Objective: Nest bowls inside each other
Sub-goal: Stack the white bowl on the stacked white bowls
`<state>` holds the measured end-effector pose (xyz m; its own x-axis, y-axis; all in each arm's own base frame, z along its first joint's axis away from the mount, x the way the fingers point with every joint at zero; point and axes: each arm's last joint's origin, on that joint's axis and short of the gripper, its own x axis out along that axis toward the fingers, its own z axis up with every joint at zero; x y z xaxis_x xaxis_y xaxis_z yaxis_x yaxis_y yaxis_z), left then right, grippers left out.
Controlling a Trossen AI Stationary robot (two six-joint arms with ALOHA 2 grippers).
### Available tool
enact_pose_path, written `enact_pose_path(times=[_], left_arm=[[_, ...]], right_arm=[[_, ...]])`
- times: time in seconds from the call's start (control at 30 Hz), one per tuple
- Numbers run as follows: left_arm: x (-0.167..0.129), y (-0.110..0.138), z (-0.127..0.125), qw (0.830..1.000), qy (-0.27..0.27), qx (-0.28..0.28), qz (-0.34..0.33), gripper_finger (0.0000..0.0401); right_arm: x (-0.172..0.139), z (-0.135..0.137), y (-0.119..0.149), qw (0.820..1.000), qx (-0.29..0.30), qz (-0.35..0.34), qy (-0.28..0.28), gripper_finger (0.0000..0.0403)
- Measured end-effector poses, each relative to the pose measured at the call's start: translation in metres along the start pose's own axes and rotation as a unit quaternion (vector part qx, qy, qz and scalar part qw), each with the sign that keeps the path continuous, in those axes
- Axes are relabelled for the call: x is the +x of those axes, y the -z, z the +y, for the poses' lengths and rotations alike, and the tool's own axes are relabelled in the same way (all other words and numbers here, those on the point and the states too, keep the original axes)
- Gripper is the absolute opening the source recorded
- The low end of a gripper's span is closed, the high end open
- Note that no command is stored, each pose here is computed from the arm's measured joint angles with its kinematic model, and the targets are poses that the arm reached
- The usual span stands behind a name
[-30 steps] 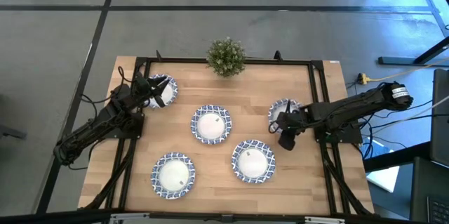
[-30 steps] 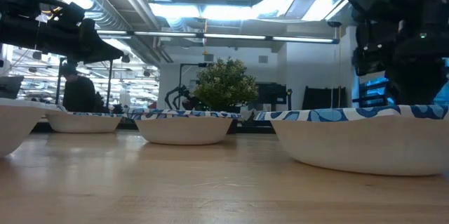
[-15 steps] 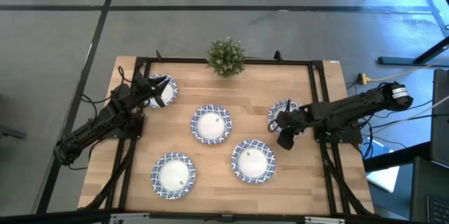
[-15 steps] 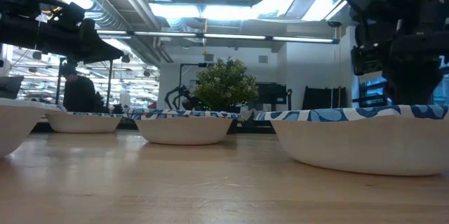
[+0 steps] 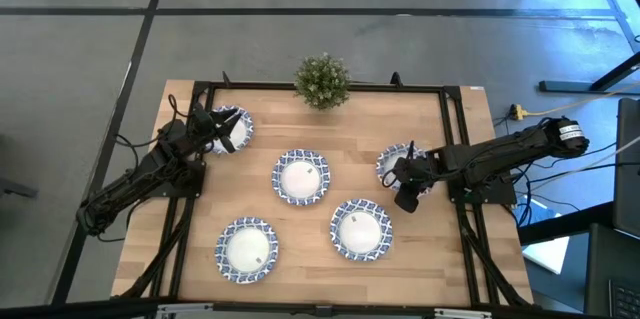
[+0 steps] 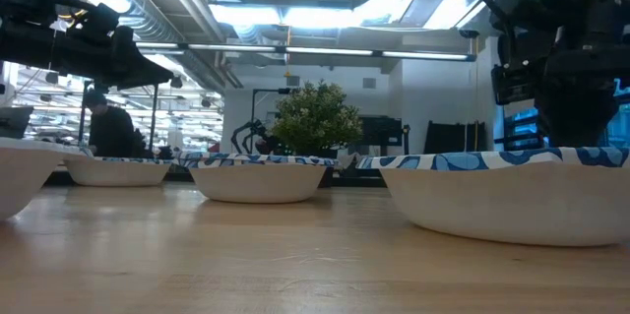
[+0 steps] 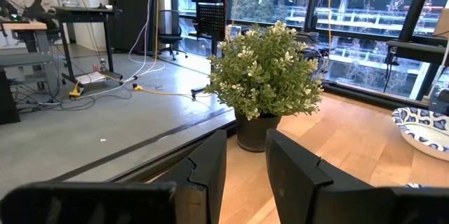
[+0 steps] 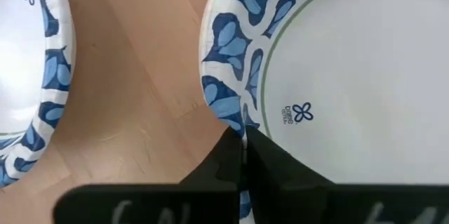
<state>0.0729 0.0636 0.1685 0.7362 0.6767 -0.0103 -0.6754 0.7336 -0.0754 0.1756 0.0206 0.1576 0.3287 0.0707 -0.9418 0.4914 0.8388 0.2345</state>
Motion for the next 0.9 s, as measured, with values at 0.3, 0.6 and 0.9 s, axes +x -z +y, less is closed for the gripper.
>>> enact_pose_path(times=[0.3,0.6,0.9], left_arm=[[0.0,0.0,0.0,1.0,-0.001,0.0,0.0,0.0095],[0.0,0.0,0.0,1.0,-0.003,0.0,0.0,0.0095],[0.0,0.0,0.0,1.0,-0.003,0.0,0.0,0.0095]], right_arm=[[-0.004,0.003,-0.005,1.0,-0.003,-0.009,-0.004,0.0014],[-0.028,0.009,-0.034,0.997,-0.026,-0.072,-0.011,0.0009],[-0.054,0.017,-0.067,0.99,-0.059,-0.125,-0.019,0.0006]])
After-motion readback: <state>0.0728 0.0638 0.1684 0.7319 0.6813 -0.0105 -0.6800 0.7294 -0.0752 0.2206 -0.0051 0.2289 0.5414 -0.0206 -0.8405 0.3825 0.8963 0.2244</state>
